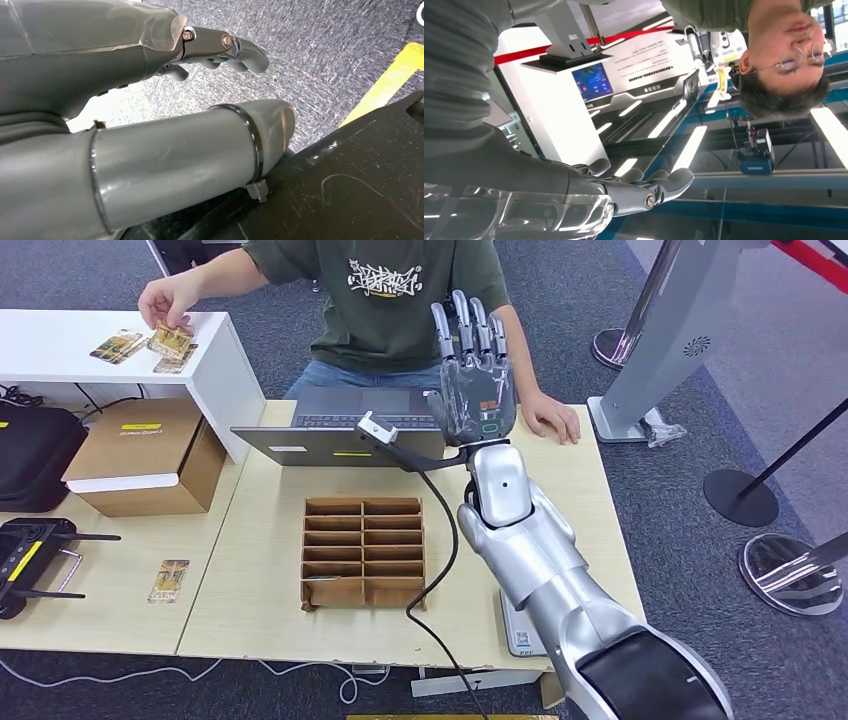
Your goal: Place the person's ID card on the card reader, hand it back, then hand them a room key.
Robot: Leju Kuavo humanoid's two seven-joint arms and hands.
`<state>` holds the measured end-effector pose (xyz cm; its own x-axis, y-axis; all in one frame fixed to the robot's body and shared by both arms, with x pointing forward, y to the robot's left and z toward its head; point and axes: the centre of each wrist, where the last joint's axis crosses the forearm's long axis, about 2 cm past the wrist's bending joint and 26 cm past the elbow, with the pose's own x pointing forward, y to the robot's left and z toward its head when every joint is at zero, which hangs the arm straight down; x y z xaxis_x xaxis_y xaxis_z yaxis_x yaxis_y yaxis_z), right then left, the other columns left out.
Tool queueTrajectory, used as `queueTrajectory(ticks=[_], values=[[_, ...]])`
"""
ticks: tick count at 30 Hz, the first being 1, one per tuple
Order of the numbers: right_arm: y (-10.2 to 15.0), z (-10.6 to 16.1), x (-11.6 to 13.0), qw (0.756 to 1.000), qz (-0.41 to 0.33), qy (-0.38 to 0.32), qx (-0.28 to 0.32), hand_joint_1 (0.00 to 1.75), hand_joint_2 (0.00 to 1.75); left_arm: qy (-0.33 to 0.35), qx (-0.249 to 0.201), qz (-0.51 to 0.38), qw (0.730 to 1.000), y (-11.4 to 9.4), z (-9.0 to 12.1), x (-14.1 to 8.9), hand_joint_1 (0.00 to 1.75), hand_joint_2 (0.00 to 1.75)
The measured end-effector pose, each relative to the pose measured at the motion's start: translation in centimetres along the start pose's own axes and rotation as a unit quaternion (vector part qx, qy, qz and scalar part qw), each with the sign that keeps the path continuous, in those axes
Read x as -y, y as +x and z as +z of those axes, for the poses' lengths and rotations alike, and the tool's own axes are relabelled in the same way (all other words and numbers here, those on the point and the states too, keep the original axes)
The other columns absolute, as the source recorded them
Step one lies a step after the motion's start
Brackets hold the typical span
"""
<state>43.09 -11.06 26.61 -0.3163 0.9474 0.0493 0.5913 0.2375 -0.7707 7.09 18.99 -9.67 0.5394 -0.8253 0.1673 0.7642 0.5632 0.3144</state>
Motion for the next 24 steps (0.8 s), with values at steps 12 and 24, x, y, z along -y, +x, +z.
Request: queueTrajectory(ticks=[12,24], values=[[-0.3,0.7,1.8,0.998,-0.028,-0.055,-0.007,0.0,1.75,0.006,-0.009,0.008,1.0,-0.5,0.0,0.1,0.0,0.0],[-3.5,9.9,3.2,0.994,-0.022,-0.083,-0.07,0.0,1.75,0.015,-0.02,0.022,0.999,-1.4,0.1,0.6,0.0,0.0]])
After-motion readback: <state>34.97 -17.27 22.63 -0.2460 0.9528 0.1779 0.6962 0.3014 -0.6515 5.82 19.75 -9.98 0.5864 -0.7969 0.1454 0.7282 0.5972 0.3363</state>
